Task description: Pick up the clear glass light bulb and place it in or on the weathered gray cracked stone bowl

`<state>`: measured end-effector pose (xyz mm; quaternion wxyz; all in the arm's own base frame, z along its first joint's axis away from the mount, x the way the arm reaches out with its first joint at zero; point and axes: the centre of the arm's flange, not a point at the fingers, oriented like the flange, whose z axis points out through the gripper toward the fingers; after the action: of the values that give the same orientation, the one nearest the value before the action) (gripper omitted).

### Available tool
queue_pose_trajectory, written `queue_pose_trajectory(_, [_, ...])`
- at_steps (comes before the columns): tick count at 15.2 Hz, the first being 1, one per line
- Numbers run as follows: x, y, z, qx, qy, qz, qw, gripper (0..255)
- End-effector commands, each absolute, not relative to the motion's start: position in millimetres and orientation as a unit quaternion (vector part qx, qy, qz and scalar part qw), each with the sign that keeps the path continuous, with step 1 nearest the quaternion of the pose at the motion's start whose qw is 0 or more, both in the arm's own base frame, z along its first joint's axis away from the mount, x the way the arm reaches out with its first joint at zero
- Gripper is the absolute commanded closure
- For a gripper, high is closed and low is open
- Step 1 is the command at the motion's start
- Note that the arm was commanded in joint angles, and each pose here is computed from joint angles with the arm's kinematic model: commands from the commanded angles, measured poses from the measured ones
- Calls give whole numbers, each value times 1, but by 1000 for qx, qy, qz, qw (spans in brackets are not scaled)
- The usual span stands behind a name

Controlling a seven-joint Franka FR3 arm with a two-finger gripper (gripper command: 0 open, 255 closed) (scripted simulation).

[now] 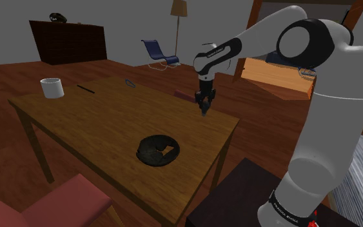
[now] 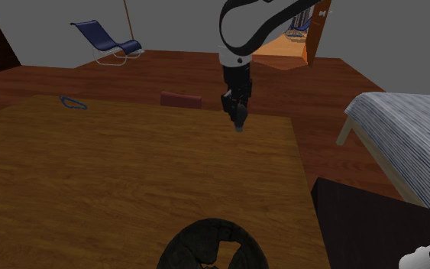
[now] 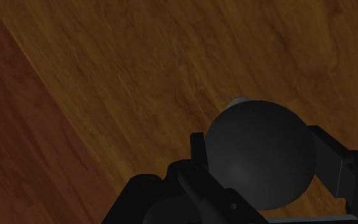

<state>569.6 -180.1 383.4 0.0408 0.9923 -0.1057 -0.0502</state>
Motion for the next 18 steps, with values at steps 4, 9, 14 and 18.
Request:
queue_pose_trajectory(4, [569, -181, 409, 992, -106, -50, 41, 255])
queue_pose_trajectory(9, [569, -181, 435, 992, -106, -50, 41, 255])
queue_pose_trajectory(14, [569, -181, 461, 992, -106, -50, 41, 255])
queue_pose_trajectory(18, [569, -181, 482, 992, -106, -50, 41, 255])
